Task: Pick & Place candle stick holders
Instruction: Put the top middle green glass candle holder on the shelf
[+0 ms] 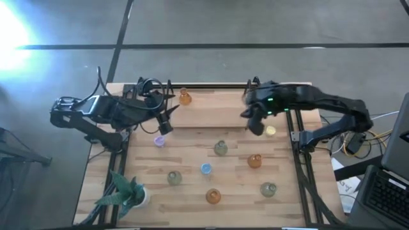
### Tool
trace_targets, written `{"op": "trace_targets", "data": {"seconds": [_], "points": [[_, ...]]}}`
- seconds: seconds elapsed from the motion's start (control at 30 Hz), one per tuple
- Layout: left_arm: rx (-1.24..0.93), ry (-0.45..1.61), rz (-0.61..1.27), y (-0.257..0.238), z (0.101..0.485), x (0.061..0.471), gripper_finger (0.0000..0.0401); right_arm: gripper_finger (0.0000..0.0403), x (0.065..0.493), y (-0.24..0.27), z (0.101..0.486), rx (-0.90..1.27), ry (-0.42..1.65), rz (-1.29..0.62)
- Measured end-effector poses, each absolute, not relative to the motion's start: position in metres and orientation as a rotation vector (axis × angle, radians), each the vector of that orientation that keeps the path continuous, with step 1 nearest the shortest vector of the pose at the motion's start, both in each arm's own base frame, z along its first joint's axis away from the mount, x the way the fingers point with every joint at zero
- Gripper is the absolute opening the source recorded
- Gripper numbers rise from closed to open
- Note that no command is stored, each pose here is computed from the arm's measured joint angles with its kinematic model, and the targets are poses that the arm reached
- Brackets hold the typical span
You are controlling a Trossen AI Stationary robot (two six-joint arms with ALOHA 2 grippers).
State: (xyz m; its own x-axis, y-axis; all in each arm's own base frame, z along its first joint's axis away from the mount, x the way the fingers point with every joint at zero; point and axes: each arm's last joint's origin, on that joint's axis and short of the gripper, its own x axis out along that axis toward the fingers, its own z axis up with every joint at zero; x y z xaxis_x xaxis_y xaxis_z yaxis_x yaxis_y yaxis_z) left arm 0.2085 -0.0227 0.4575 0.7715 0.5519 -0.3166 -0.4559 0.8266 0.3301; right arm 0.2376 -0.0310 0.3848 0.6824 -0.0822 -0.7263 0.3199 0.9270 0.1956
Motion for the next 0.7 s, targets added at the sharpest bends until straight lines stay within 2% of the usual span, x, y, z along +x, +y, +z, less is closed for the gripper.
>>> {"op": "trace_targets", "data": {"seconds": [0.33, 0.7], "points": [[0.244, 0.402, 0.586, -0.021, 0.460, 0.204, 0.0172, 0.0018, 0.302, -0.039, 0.339, 0.253, 0.994, -0.167], [0.283, 0.406, 0.631, -0.020, 0.461, 0.202, 0.0172, 0.0134, 0.339, -0.042, 0.302, 0.279, 1.130, -0.113]]}}
